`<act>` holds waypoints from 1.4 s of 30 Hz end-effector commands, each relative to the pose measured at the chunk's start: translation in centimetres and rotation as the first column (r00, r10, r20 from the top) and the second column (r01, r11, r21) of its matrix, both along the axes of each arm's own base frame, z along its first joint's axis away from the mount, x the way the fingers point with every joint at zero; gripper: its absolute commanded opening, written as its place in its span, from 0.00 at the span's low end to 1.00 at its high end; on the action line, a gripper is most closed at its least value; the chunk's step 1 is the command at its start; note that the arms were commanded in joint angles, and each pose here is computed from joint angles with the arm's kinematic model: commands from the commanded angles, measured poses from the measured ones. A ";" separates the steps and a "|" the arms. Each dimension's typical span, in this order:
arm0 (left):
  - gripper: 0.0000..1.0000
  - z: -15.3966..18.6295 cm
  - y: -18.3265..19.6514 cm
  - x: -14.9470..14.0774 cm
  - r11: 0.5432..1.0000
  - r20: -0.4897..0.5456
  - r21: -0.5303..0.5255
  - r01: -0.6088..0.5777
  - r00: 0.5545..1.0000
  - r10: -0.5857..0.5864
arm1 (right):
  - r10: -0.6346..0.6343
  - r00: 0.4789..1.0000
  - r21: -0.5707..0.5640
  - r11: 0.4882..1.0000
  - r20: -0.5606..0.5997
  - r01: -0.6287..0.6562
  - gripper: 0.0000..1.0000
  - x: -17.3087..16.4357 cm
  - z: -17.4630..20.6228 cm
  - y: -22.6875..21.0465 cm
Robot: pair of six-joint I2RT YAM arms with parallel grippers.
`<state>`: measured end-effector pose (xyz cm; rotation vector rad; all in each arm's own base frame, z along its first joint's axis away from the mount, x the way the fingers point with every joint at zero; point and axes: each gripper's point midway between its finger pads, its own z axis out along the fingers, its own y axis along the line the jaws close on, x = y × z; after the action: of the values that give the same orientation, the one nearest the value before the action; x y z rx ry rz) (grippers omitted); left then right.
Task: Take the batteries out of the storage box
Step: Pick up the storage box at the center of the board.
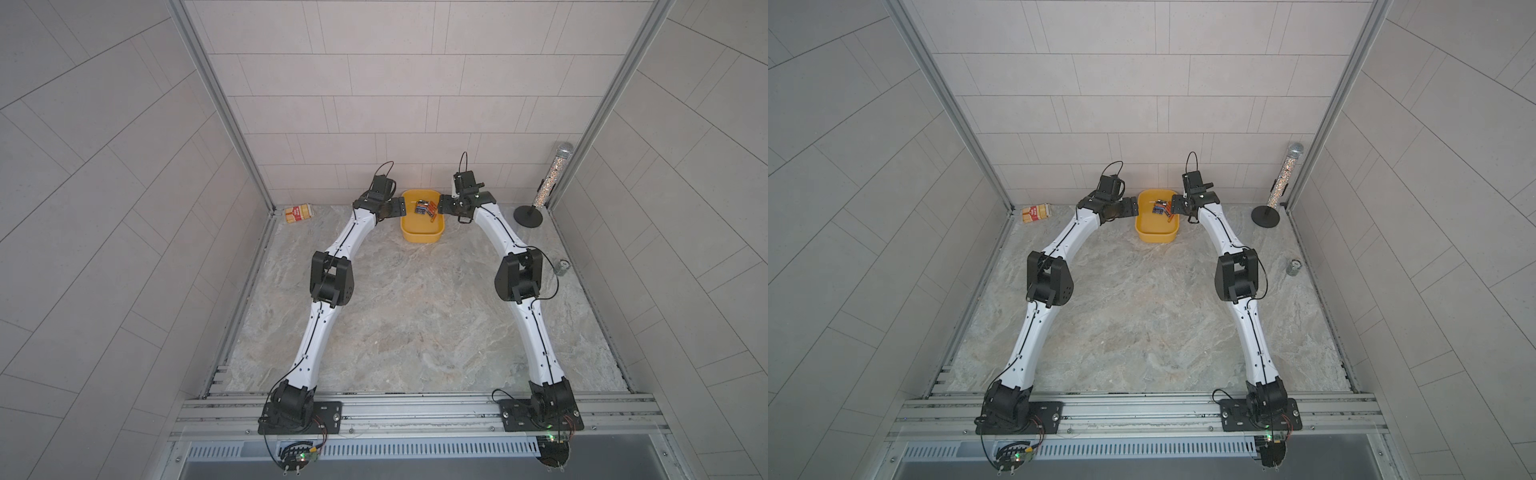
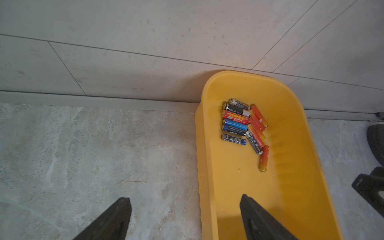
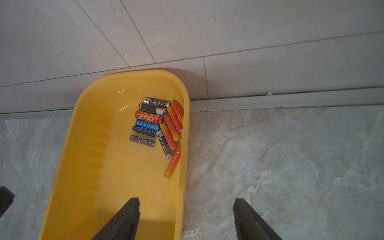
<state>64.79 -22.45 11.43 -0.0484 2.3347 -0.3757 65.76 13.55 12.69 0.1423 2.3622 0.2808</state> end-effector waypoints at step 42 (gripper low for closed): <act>0.00 0.8 -0.1 -24.4 0.990 -0.406 0.091 0.104 0.912 -0.058 | 0.056 0.971 -0.071 0.995 -0.232 -0.075 0.00 -20.8 3.4 3.0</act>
<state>44.41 -24.03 14.03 0.0053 2.6567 -0.3617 46.54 18.11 16.30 0.0738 2.6140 0.3097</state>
